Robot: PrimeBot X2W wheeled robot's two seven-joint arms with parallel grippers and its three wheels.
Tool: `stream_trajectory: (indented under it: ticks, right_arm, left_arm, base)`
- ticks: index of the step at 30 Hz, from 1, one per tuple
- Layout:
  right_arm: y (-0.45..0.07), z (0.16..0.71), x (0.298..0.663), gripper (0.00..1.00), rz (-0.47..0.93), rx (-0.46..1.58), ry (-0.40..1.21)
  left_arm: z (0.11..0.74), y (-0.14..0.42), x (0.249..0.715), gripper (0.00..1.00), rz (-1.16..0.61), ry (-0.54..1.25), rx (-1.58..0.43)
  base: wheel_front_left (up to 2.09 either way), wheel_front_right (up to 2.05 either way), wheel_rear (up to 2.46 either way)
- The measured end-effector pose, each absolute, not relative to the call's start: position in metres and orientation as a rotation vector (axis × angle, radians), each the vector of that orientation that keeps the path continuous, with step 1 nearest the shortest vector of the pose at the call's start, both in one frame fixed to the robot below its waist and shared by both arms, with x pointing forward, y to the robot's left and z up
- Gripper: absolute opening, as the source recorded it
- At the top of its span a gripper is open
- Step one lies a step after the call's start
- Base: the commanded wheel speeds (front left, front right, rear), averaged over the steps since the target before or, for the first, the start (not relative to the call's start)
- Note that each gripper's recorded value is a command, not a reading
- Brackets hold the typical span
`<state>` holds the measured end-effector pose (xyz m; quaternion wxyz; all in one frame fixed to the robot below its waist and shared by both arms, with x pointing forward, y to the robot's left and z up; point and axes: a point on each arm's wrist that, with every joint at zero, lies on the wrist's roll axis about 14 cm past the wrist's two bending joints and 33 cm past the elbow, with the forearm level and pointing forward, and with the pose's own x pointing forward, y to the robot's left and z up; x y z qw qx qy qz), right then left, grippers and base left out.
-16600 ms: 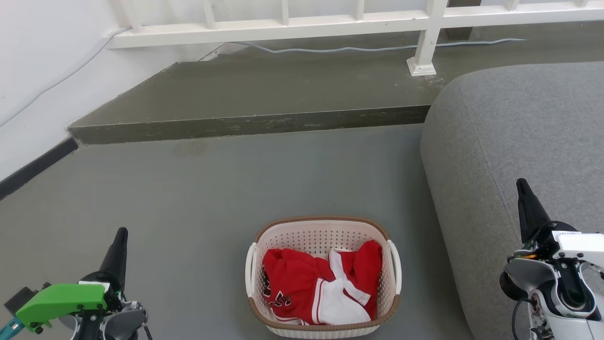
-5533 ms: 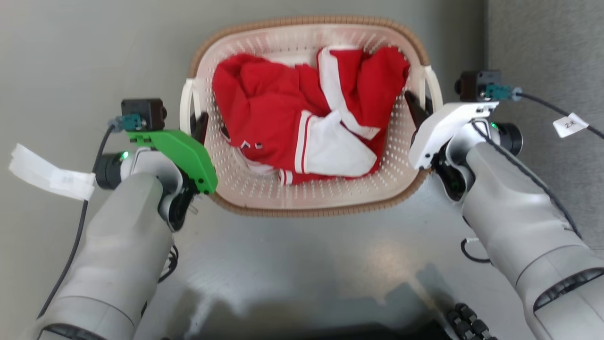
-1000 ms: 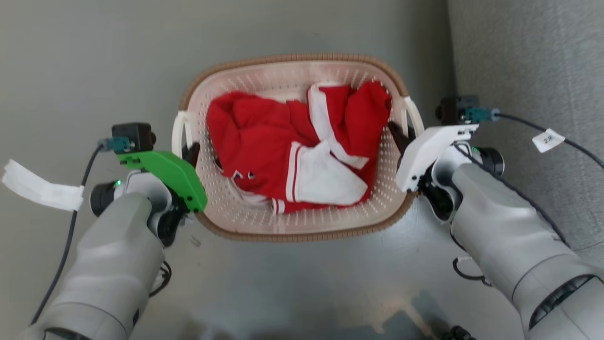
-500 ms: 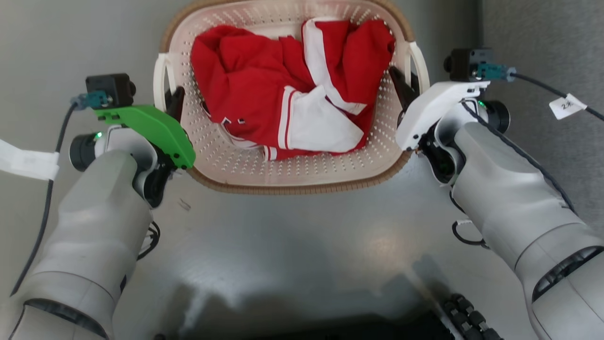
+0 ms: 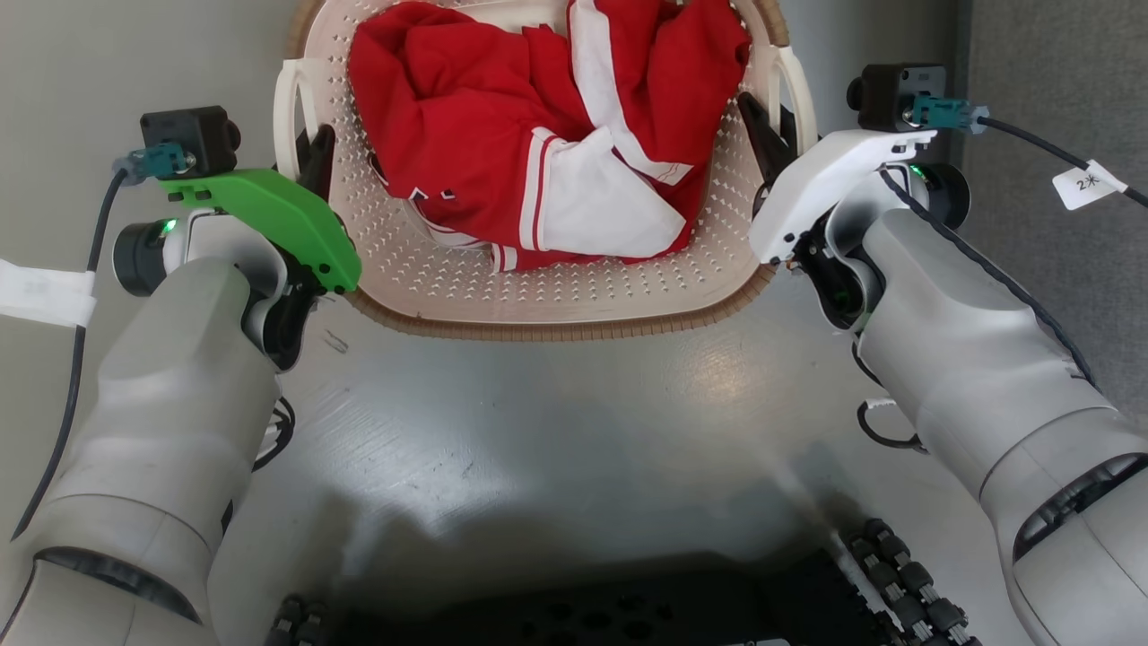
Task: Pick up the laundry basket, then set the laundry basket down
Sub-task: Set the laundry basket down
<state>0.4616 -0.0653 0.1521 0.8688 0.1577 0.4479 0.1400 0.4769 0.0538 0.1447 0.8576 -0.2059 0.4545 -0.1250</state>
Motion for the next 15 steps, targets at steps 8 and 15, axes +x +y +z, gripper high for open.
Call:
stream_trajectory:
  ticks: [8, 15]
  right_arm:
    - [-0.065, 0.142, 0.467, 0.0, 0.291, 0.337, 0.936]
    - [-0.065, 0.136, 0.466, 0.0, 0.291, 0.336, 0.941]
  left_arm:
    - [0.134, 0.053, 0.481, 0.0, -0.259, 0.949, -0.431]
    - [0.127, 0.053, 0.478, 0.0, -0.258, 0.956, -0.43]
  base:
    - [0.0, 0.0, 0.0]
    - [0.0, 0.0, 0.0]
